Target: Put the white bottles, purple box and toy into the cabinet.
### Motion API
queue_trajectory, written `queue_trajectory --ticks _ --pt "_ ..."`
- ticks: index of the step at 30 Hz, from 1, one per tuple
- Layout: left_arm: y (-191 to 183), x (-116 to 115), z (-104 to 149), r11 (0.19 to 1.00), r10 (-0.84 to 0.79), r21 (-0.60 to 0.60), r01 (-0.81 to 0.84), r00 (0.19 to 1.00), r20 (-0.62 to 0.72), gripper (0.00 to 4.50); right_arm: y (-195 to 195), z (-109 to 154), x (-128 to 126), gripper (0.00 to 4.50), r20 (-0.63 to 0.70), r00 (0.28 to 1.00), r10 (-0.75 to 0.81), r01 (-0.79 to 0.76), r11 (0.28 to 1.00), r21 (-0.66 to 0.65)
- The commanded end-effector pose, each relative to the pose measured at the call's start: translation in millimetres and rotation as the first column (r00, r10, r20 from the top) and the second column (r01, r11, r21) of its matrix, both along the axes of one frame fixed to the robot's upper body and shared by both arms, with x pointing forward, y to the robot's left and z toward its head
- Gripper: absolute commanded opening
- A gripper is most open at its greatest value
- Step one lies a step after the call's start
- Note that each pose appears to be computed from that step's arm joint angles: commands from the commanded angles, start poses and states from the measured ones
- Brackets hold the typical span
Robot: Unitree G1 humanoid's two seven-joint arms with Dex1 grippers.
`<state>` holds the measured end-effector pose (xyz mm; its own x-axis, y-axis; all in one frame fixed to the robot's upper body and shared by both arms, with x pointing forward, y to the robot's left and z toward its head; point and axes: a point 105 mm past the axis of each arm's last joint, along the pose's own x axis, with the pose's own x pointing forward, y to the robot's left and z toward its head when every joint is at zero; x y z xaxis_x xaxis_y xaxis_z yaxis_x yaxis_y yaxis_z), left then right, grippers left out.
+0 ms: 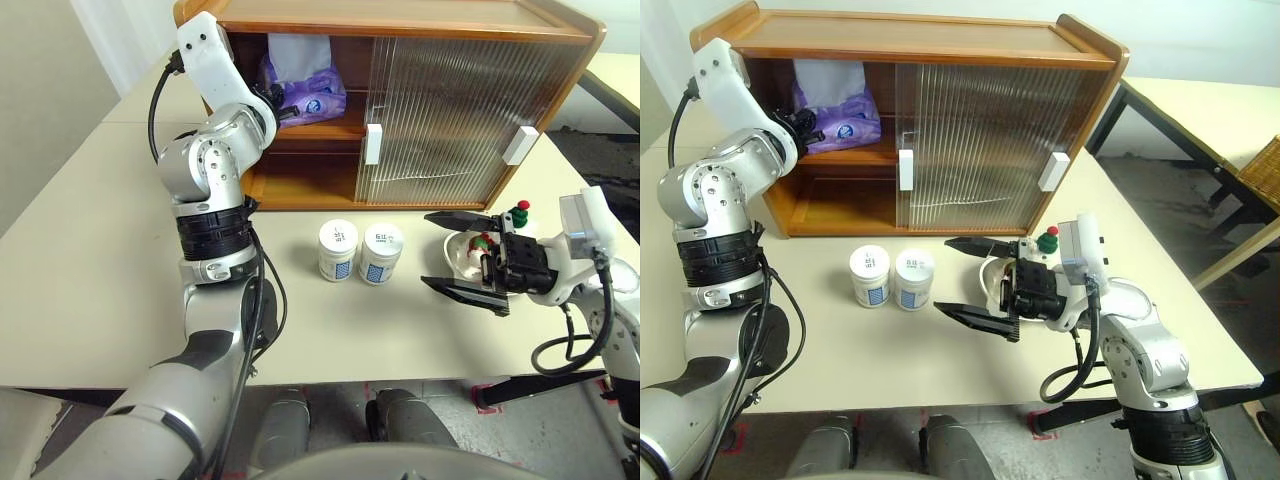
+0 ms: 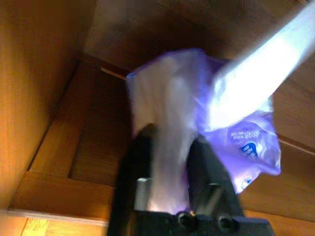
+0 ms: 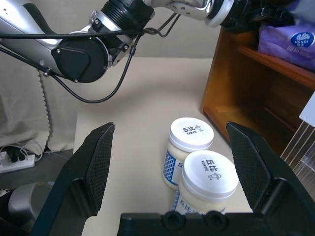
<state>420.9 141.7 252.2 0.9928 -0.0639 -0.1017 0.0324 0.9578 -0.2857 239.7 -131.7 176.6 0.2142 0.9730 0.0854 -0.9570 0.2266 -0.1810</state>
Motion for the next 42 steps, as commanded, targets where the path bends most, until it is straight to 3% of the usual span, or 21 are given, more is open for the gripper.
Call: queue_trajectory --ticks 1,6,16,19,23,30,42 --pt "-7.6 -0.8 5.2 1.0 -0.025 0.003 0.025 1.0 0.006 2.59 0.6 2.0 -1.7 4.5 0.009 1.0 0.004 -0.004 1.0 0.0" --pt "-4.9 -11.3 13.9 0.999 -0.036 0.006 0.035 0.999 0.025 4.36 4.8 4.0 -0.2 4.5 0.012 1.0 0.011 -0.011 1.0 -0.001" --pt "11.1 -51.2 3.7 0.986 -0.113 0.12 0.116 0.993 -0.026 4.47 2.4 -0.9 1.7 4.5 0.004 1.0 0.017 -0.017 1.0 -0.001" --pt "11.6 -64.0 -7.9 0.955 -0.203 0.214 0.204 0.979 -0.029 3.81 3.9 0.5 1.9 4.5 0.004 1.0 0.026 -0.026 1.0 -0.001" --pt "2.5 -74.9 -16.5 0.92 -0.321 0.235 0.313 0.947 -0.006 2.44 6.3 2.9 2.3 4.5 0.004 0.999 0.033 -0.033 0.999 -0.003" --pt "4.7 -67.6 -21.2 0.85 -0.333 0.453 0.269 0.94 0.068 0.04 9.6 5.4 3.0 4.5 0.001 0.999 0.042 -0.042 0.999 -0.007" --pt "-5.3 -41.9 -36.3 0.855 -0.315 0.464 0.232 0.943 0.109 0.04 3.4 0.3 1.9 4.5 -0.002 1.0 0.029 -0.029 1.0 -0.011"
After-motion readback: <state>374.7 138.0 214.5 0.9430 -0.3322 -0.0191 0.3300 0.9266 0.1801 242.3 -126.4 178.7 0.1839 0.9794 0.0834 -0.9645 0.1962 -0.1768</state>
